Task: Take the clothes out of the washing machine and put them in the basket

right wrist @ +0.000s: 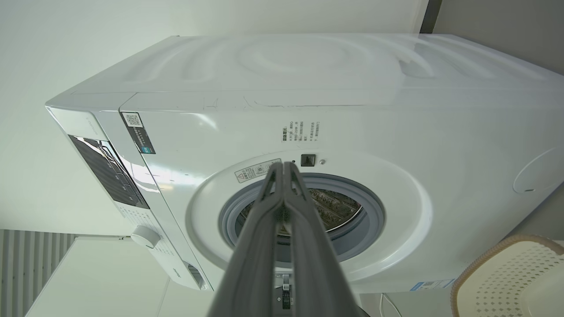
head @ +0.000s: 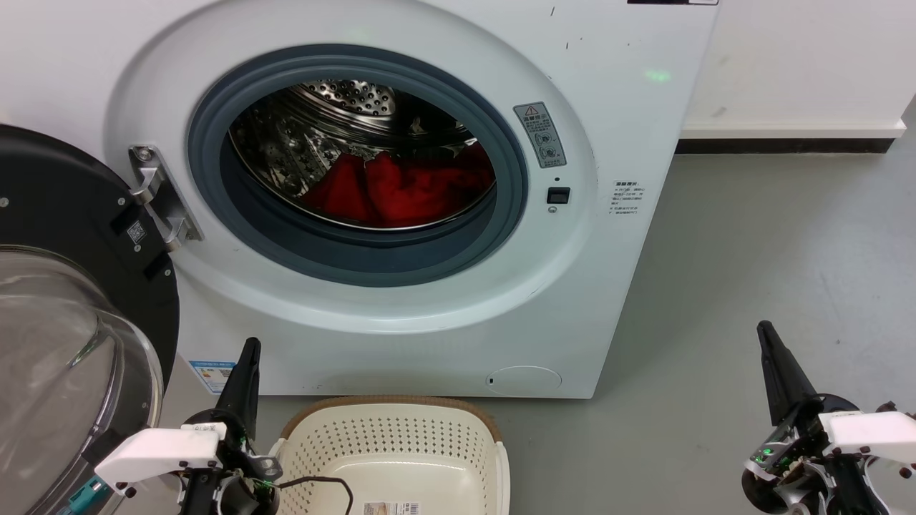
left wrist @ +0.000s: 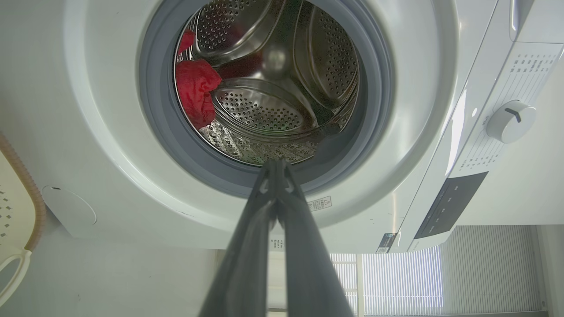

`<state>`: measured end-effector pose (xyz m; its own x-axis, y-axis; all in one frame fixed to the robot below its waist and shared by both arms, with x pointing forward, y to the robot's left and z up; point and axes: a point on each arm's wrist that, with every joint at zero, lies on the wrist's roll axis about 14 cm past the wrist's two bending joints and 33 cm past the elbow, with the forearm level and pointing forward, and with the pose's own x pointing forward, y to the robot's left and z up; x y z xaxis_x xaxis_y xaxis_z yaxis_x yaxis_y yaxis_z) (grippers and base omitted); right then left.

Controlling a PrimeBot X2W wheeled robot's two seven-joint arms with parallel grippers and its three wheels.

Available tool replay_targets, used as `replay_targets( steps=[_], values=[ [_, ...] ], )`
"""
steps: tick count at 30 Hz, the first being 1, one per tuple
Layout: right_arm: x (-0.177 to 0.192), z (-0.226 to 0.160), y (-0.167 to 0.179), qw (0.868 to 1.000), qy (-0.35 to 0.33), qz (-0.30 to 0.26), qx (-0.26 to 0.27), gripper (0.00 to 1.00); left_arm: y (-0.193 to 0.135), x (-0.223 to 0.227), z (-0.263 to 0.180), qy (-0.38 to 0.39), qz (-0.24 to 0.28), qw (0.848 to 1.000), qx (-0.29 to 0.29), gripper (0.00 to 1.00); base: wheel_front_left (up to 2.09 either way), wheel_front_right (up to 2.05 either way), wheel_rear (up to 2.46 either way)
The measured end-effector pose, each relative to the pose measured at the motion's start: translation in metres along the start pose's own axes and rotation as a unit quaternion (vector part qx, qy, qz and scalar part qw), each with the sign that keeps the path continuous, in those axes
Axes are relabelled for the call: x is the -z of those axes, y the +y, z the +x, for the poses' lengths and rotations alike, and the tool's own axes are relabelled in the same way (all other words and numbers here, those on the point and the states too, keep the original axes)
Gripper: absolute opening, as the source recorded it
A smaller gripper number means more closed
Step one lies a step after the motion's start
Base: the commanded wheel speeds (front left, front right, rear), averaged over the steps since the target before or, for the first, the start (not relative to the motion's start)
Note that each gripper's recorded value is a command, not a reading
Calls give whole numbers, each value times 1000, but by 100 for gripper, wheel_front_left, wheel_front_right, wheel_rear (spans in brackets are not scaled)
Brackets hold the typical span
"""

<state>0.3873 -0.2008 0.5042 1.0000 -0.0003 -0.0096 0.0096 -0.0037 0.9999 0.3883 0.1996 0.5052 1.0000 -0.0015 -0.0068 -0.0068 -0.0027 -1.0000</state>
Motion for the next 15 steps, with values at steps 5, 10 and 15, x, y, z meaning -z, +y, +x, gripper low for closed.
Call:
replay_targets(
  steps=[5, 10, 15],
  values=[
    [0, 0, 0, 1000, 0, 0, 0, 0, 0, 0, 0, 0, 0, 1000, 0, 0, 0, 0, 0],
    [0, -1, -1, 1000, 0, 0, 2, 100, 1, 0, 0, 0, 0, 1000, -2, 100, 0, 0, 0],
    [-1, -11, -24, 999, -5, 2, 35, 100, 25, 0, -11, -3, -2, 999, -36, 100, 0, 0, 0]
  ],
)
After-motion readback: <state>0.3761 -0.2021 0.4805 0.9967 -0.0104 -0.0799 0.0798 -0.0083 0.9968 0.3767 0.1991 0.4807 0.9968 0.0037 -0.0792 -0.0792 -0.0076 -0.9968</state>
